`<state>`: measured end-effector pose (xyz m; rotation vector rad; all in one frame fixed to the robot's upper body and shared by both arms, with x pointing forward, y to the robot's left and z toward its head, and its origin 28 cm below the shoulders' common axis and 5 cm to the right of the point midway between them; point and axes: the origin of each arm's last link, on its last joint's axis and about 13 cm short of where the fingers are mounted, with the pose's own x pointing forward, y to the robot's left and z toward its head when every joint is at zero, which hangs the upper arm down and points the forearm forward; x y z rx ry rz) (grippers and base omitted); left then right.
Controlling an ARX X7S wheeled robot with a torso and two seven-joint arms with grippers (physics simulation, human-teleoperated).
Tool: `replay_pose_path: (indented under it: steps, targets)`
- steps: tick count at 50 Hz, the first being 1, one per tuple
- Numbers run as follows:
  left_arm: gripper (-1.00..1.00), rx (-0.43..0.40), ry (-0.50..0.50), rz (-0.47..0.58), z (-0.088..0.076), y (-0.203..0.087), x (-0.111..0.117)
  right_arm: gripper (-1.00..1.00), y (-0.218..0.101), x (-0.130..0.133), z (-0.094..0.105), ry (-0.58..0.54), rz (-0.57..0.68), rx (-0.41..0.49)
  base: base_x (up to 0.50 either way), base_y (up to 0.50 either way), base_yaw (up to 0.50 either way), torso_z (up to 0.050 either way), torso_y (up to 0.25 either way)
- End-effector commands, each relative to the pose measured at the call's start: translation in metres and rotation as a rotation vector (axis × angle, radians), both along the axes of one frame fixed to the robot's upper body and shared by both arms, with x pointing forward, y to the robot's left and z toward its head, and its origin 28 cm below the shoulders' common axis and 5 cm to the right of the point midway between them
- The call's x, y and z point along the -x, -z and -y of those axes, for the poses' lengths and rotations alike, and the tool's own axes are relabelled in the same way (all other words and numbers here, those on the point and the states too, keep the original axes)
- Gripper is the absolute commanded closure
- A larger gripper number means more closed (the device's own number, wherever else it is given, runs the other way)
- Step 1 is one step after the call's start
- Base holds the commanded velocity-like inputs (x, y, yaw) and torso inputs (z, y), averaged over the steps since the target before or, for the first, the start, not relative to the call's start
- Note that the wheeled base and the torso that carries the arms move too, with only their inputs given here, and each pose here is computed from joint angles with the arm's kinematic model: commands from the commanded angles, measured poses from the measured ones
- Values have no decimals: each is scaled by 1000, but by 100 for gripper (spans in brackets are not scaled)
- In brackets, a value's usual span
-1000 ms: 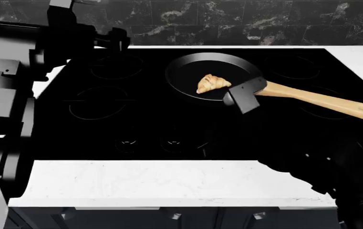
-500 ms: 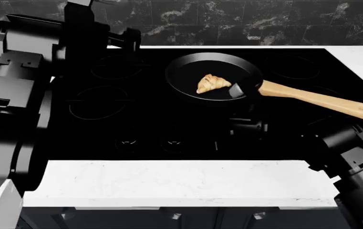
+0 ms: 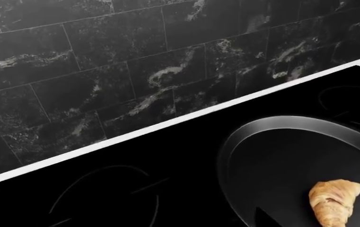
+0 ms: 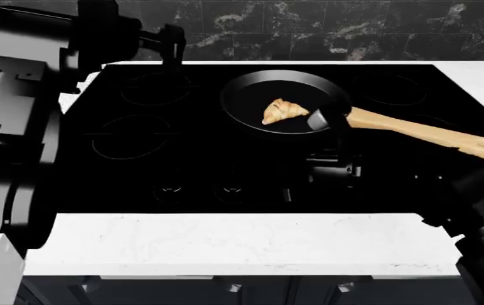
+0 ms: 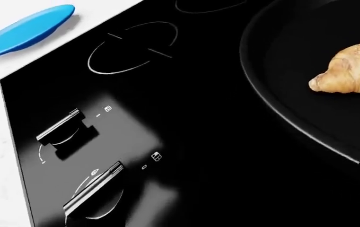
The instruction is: Pick the croissant and place it on the pan. Then turn on the stove to warm the croissant.
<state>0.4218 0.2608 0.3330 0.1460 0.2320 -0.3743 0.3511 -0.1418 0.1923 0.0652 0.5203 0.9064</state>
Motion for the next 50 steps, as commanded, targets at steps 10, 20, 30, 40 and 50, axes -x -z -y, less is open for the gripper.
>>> replay_pose_path:
  steps: [10,20,30,40,50]
  targets:
    - [-100,15,64,39,-4,-9,6,-100,32,77,16,287,-90,253,0,0,0,-2,0]
    - [-100,14,84,21,-2,-4,3,-100,20,96,22,448,-75,216,0,0,0,-1,0]
    - [-100,-15,83,20,-5,-7,13,-100,-6,112,24,638,51,81,0,0,0,-1,0]
    - [-100,-94,106,-41,-14,-11,53,-100,-28,136,17,643,172,15,0,0,0,0,0]
    - [-100,-187,-106,-42,-57,-18,138,-100,-50,187,1,588,304,-27,0,0,0,0,0]
